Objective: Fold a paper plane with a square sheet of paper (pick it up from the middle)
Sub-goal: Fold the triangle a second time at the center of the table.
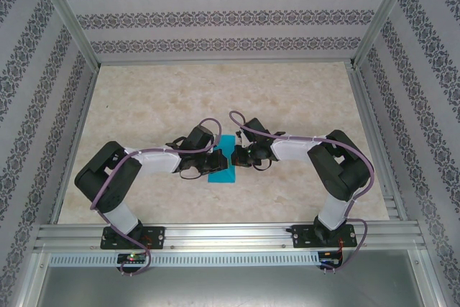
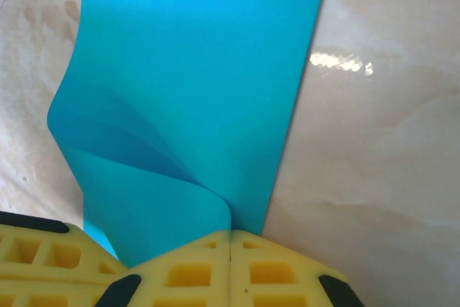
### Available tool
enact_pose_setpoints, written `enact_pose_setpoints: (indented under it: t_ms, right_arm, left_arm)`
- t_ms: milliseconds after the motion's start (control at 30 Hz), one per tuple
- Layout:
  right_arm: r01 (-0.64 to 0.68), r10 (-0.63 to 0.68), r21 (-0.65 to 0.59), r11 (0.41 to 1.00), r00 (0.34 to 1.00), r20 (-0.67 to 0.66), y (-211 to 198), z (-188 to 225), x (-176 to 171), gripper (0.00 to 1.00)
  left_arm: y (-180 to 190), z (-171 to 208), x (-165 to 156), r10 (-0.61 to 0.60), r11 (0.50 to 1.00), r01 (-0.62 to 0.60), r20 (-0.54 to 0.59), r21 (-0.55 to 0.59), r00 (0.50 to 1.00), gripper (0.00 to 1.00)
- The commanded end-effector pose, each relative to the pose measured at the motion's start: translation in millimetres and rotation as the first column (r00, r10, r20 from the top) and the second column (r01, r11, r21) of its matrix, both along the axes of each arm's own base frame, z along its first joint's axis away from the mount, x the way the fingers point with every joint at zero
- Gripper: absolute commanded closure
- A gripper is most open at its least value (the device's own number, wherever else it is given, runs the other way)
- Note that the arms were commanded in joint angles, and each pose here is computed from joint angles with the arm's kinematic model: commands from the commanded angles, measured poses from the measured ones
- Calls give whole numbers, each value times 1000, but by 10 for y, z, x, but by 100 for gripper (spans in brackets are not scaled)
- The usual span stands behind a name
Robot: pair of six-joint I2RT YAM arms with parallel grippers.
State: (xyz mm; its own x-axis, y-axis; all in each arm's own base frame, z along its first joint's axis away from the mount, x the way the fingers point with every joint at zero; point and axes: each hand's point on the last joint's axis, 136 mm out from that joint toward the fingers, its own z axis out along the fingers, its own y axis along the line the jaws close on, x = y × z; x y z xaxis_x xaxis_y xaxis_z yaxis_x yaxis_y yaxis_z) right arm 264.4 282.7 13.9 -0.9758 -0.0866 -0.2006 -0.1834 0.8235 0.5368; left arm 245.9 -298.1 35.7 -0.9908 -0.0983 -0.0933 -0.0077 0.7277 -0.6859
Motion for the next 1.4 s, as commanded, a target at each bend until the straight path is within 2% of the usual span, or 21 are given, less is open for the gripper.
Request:
enact_pose_setpoints:
  t_ms: [0, 600, 1367]
  right_arm:
    - [6, -6, -34, 999, 1000, 13, -36, -70, 78, 95]
    - [14, -14, -54, 998, 1000, 8, -55, -102, 100, 95]
    - [7, -7, -12, 1000, 1000, 25, 41, 2, 165, 94]
  left_arm:
    - [-40, -44, 7, -20, 1000, 20, 29, 15, 999, 91]
    - [4, -150, -22, -15, 999, 15, 4, 42, 1000, 92]
    - [47, -242, -56, -6, 998, 7, -20, 64, 1000, 92]
